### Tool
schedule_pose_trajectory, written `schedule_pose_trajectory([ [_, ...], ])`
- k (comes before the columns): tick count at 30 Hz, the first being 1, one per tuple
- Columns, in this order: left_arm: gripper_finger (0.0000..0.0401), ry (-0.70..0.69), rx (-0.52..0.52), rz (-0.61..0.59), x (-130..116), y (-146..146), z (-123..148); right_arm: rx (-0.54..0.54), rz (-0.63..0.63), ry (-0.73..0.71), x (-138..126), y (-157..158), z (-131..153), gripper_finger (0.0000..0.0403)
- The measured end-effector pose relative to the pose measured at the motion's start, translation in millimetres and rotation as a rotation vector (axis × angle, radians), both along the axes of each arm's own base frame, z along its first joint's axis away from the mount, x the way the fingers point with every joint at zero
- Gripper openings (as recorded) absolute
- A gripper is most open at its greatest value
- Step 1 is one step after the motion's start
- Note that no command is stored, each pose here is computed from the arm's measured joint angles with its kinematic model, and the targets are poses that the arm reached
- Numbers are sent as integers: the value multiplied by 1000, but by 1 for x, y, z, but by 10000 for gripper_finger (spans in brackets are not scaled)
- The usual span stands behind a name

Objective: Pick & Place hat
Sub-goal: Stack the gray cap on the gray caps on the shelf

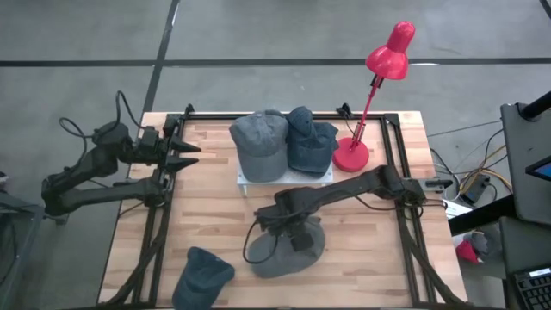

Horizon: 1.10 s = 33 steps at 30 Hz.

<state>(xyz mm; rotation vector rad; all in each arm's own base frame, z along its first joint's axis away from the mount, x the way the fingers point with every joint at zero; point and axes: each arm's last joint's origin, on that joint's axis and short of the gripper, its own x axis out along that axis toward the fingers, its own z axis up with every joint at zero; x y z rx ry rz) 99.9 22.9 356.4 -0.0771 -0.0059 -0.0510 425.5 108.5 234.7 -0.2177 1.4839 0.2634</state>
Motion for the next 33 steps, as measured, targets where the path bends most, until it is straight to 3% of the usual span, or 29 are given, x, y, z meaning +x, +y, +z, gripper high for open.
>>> schedule_pose_trajectory([
  [10, 145, 114, 13, -34, 1, -3, 22, -18, -189, 94, -25, 5, 23, 104],
  [20, 145, 229, 3, -113, 29, -12, 25, -26, -262, 115, -53, 20, 39, 87],
  [25, 145, 264, 34, -99, 46, -25, 29, -16, -280, 38, -81, 12, 51, 72],
  [33, 145, 336, 83, -11, 74, -63, 45, 133, -380, -213, -141, -10, 73, 53],
])
